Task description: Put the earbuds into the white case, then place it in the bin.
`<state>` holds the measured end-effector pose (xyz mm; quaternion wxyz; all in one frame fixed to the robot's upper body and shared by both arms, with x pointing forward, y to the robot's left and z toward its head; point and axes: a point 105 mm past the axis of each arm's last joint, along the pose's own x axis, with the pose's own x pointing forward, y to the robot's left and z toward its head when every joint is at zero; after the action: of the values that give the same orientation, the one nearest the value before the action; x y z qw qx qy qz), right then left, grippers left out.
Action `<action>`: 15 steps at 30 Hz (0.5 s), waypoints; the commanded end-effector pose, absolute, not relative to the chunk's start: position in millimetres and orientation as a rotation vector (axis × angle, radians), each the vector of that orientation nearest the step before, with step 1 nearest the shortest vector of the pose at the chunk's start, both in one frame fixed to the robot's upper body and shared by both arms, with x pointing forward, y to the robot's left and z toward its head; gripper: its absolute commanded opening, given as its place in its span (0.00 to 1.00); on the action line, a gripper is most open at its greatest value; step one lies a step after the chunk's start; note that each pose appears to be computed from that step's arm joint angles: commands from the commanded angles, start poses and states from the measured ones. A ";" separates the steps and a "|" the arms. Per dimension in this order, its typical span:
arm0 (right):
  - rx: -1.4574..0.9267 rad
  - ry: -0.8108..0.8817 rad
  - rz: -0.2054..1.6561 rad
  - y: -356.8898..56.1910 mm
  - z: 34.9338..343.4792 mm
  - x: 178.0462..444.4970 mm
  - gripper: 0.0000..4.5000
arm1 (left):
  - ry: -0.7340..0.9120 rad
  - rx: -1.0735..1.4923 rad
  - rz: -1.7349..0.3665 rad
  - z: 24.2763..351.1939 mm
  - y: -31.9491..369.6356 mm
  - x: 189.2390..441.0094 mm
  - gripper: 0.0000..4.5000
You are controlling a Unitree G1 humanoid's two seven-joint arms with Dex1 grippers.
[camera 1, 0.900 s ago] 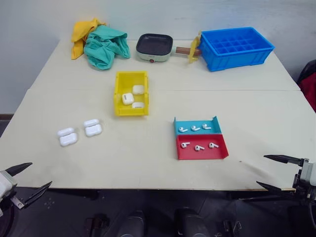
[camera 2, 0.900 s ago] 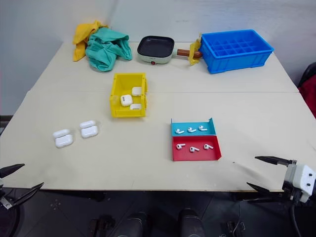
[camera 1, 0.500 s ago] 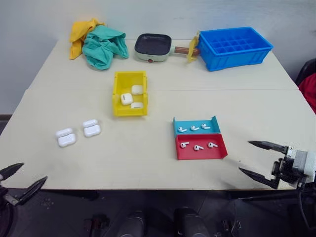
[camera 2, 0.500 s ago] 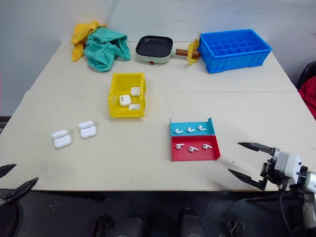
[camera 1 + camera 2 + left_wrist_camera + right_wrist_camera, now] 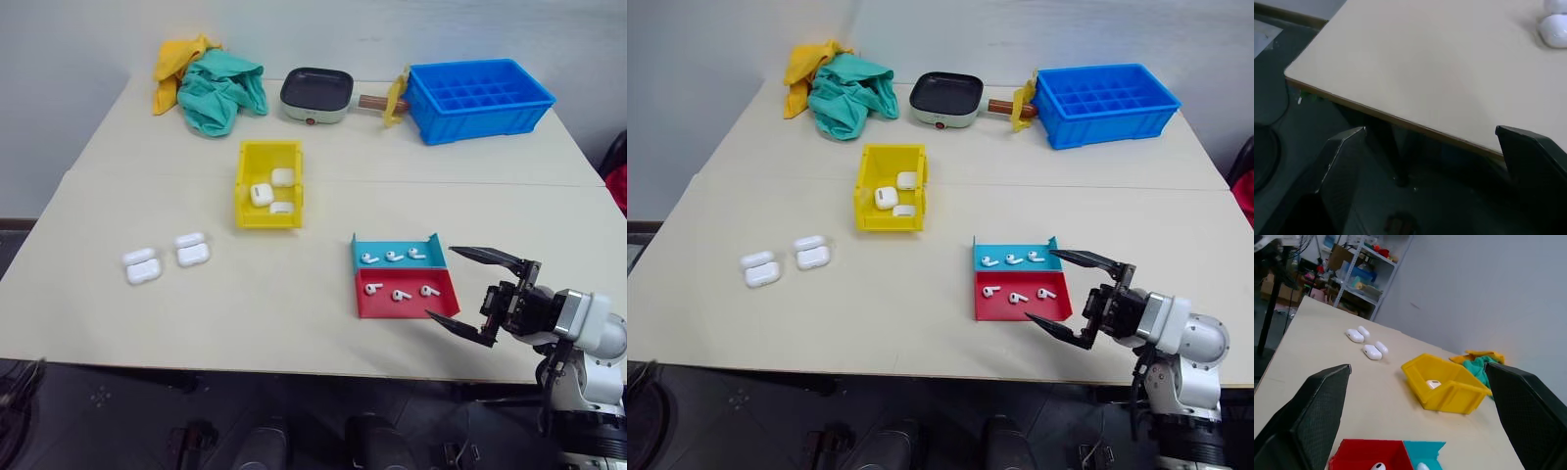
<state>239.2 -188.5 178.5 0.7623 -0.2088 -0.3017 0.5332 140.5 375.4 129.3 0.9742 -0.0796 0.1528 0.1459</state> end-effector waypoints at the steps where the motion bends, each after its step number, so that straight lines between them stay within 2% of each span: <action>1: -0.448 -0.650 1.173 -195.9 174.5 240.5 1.00 | 0.280 -0.108 0.262 158.4 352.1 165.6 0.99; 6: -0.400 -0.566 1.197 -204.6 165.2 245.5 1.00 | 0.246 -0.143 0.257 177.6 315.2 212.0 0.99; 9: -0.387 -0.540 1.206 -205.7 163.0 245.0 1.00 | 0.254 -0.148 0.284 179.8 303.2 227.8 0.99; 15: -0.375 -0.504 1.201 -207.5 157.6 239.9 1.00 | 0.319 -0.192 0.428 166.1 295.1 267.6 0.99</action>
<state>245.2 -205.6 152.4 0.7862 -0.1628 -0.2268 0.5514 266.6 290.2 170.4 0.9669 -0.1017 0.1479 0.1811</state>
